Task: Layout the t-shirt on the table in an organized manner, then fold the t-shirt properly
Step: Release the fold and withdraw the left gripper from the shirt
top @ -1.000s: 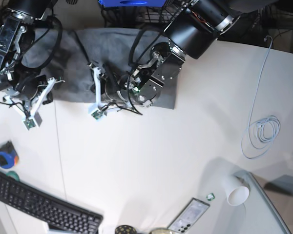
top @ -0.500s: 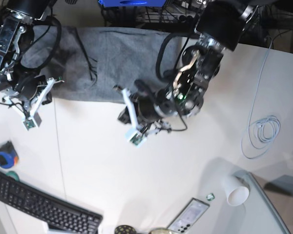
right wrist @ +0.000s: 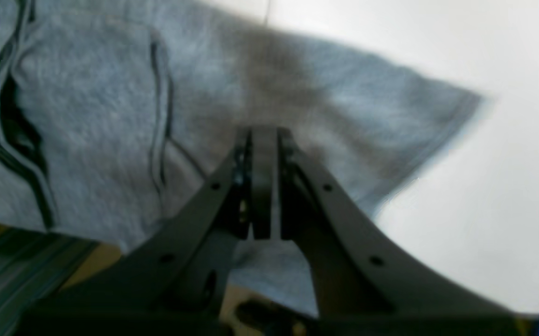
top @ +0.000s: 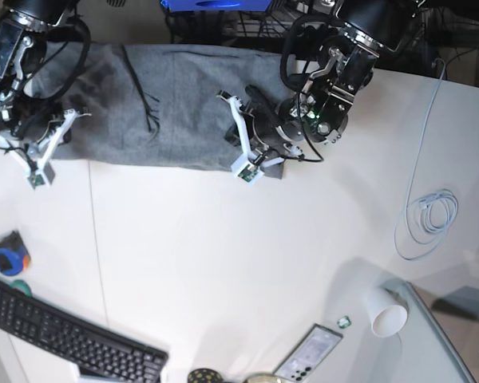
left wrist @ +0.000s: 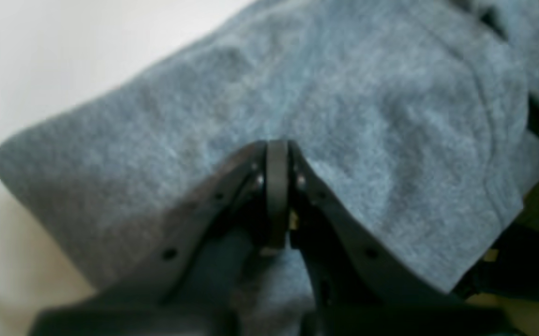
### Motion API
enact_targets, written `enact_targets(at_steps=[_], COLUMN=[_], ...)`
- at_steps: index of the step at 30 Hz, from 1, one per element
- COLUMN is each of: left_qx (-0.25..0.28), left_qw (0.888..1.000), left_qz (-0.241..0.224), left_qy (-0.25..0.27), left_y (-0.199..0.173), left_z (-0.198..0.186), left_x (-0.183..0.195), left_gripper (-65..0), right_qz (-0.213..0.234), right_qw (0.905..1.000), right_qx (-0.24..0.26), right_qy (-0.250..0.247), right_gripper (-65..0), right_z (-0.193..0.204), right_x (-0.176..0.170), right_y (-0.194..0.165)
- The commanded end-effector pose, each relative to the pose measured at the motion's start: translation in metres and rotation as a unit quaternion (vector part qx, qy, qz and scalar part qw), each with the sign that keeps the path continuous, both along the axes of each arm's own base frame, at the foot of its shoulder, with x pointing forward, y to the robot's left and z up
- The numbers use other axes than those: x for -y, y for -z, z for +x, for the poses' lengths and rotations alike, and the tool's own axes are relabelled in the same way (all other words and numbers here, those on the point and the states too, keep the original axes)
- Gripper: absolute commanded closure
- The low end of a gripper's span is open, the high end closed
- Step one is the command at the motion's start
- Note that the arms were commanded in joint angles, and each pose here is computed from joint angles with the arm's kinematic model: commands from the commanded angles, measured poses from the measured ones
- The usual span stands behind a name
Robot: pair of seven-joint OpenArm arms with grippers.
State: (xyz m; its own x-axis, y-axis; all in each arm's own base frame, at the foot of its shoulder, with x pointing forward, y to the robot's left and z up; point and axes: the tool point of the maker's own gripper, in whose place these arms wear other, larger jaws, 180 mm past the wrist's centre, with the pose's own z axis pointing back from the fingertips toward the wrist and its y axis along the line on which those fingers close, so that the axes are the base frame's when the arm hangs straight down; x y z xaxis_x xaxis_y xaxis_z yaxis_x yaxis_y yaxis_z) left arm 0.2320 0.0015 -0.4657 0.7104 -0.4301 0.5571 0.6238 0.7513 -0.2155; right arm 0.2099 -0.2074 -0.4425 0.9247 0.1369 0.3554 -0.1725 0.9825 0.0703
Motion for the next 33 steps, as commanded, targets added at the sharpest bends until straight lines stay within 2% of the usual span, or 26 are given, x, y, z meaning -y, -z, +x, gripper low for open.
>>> enact_targets(at_steps=[1, 6, 12, 17, 24, 29, 33], left_qx=[0.015, 0.013, -0.022, -0.024, 0.006, 0.023, 0.03], left_qw=[1.0, 1.0, 1.0, 0.999, 0.999, 0.999, 0.999], left_qz=[-0.011, -0.008, 0.012, 0.01, 0.008, 0.008, 0.007], left_qy=[-0.001, -0.001, -0.015, -0.033, -0.036, -0.037, -0.037], left_y=[-0.008, -0.006, 0.026, 0.037, 0.024, 0.014, 0.01], left_z=[0.008, 0.008, 0.004, 0.006, 0.037, 0.054, 0.059], left_x=[0.001, -0.001, -0.015, -0.023, -0.024, -0.024, -0.024], left_gripper=[0.0, 0.0, 0.0, 0.0, 0.0, 0.0, 0.0], right_qz=[0.009, 0.047, 0.076, 0.087, 0.099, 0.095, 0.075], right_qw=[0.9998, 0.9983, 0.9957, 0.9955, 0.9948, 0.9951, 0.9966], right_qx=[0.008, -0.012, -0.028, -0.021, -0.007, 0.0, 0.026], right_qy=[0.015, 0.033, 0.045, 0.032, 0.025, 0.026, 0.022], right_gripper=[-2.3, -2.3, -2.3, -2.3, -2.3, -2.4, -2.7], right_z=[0.007, 0.009, 0.023, 0.042, 0.069, 0.074, 0.082], right_x=[0.001, -0.001, 0.0, -0.004, -0.011, -0.007, 0.004], right_y=[0.001, 0.034, 0.055, 0.06, 0.058, 0.053, 0.038])
